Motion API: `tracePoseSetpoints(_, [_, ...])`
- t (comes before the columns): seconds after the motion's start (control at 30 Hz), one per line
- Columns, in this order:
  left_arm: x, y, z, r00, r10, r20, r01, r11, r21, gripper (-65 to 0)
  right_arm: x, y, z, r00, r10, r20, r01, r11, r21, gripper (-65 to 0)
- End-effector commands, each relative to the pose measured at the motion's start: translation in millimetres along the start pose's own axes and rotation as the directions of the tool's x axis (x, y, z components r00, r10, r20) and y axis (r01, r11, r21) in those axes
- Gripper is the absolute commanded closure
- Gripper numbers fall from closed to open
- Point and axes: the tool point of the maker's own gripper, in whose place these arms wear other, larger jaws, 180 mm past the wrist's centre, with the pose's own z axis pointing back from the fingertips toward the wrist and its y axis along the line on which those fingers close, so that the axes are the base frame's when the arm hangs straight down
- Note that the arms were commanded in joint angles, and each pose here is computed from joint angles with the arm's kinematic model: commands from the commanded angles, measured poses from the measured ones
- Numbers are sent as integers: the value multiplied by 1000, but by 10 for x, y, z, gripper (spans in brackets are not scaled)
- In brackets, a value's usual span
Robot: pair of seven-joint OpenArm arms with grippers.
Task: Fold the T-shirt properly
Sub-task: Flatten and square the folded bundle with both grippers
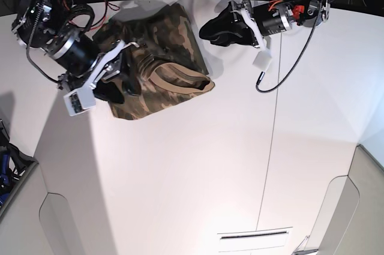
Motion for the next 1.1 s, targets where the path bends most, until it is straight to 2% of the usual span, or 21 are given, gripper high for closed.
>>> tracePoseSetpoints(0.0, [99, -50, 28, 999, -12, 37, 13, 1000, -20, -346, 110, -73, 47, 999, 4, 51, -3, 1000, -13, -182])
tracePoseSetpoints(0.1, [101, -44, 33, 999, -12, 38, 13, 1000, -18, -346, 29, -328, 91, 999, -26, 48, 29, 997, -70, 0])
tracePoseSetpoints(0.23, [108, -46, 32, 999, -12, 41, 13, 1000, -18, -346, -256, -435, -12, 993, -117, -16, 116, 992, -58, 0])
tracePoseSetpoints(0.33, [123, -47, 33, 999, -12, 49, 13, 1000, -19, -346, -493, -290, -157, 974, -216, -74, 219, 974, 48, 0])
tracePoseSetpoints(0.43, [136, -44, 35, 999, -15, 51, 16, 1000, -18, -346, -713, -40, -287, 954, -260, -151, 282, 947, 150, 0])
tracePoseSetpoints(0.57, [203, 26, 113, 997, -11, 79, 11, 1000, 7, -346, -886, 481, -350, 949, -221, -226, 282, 915, 289, 0])
tracePoseSetpoints(0.8, [503, 193, 467, 976, 8, 216, -20, 998, 56, -346, -934, 1275, -437, 956, -93, -279, 224, 843, 488, 0])
tracePoseSetpoints(0.87, [570, 189, 561, 971, 4, 239, -19, 998, 57, -346, -902, 1332, -465, 960, -75, -268, 205, 841, 501, 0])
tracePoseSetpoints(1.0, [675, 86, 640, 964, -33, 262, 20, 998, 53, -337, -727, 1179, -556, 973, -59, -221, 160, 866, 474, 0])
tracePoseSetpoints(1.07, [676, 20, 635, 965, -51, 256, 40, 998, 48, -280, -610, 1043, -601, 980, -56, -193, 138, 884, 447, 0])
